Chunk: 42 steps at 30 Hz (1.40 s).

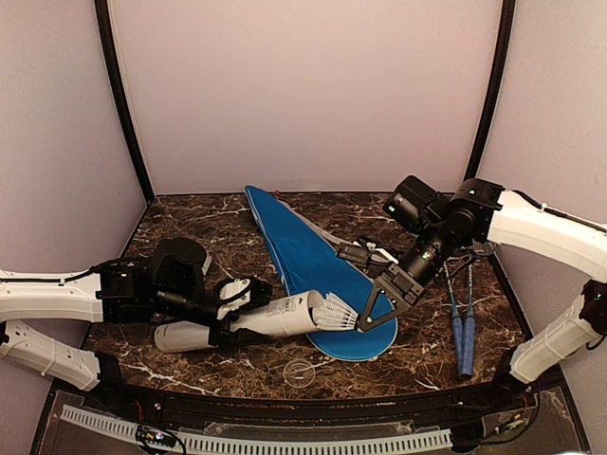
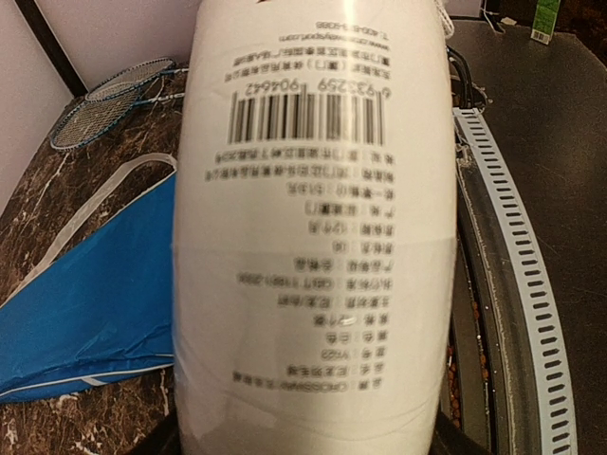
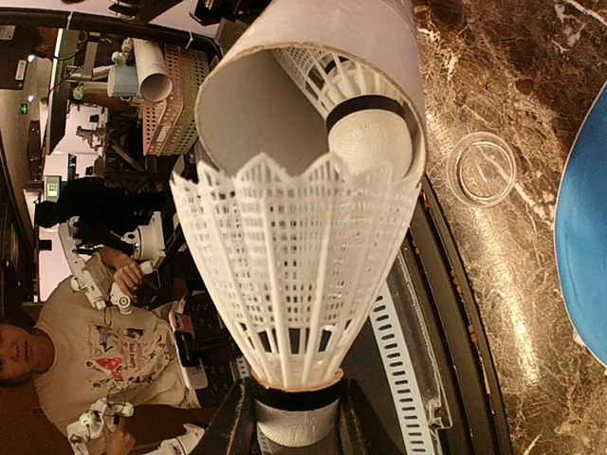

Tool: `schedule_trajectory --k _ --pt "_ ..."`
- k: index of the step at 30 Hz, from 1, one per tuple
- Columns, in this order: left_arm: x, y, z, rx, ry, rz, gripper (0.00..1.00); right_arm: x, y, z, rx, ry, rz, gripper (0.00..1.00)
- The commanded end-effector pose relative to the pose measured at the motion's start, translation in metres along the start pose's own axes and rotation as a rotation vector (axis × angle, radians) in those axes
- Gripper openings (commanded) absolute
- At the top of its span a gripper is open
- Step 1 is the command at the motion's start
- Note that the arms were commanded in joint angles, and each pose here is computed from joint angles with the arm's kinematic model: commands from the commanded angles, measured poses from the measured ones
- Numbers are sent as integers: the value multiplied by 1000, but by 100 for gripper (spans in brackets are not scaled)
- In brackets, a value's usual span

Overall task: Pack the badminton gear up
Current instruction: Place the shuttlecock in the shuttle tube.

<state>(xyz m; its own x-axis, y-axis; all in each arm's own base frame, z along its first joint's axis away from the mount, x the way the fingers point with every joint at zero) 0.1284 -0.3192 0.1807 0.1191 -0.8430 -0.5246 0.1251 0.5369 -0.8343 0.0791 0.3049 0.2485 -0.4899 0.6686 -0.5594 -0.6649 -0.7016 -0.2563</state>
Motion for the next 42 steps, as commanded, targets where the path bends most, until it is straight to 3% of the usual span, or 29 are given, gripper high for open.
schedule_trajectory --k 1,42 --pt "-6 -16 -1 33 -5 -63 63 5 0 3 -15 -20 11 14" --pt "-11 -20 -15 151 -73 -60 63 3 -5 -6 83 -52 1 12"
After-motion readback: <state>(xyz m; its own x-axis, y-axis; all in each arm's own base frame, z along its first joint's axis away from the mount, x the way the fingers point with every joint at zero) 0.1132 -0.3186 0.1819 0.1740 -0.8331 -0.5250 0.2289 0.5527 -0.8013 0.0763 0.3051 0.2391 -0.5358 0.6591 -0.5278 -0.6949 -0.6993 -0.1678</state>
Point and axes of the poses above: each gripper's point midway between its finger pads, its own x axis out along the fingers, its own z axis along the line the jaws close on, y = z × x, the point moved 1 cm from there along -x, back along the fingers, and after that the axes turned 1 degree about x, right-handed, at the moved point
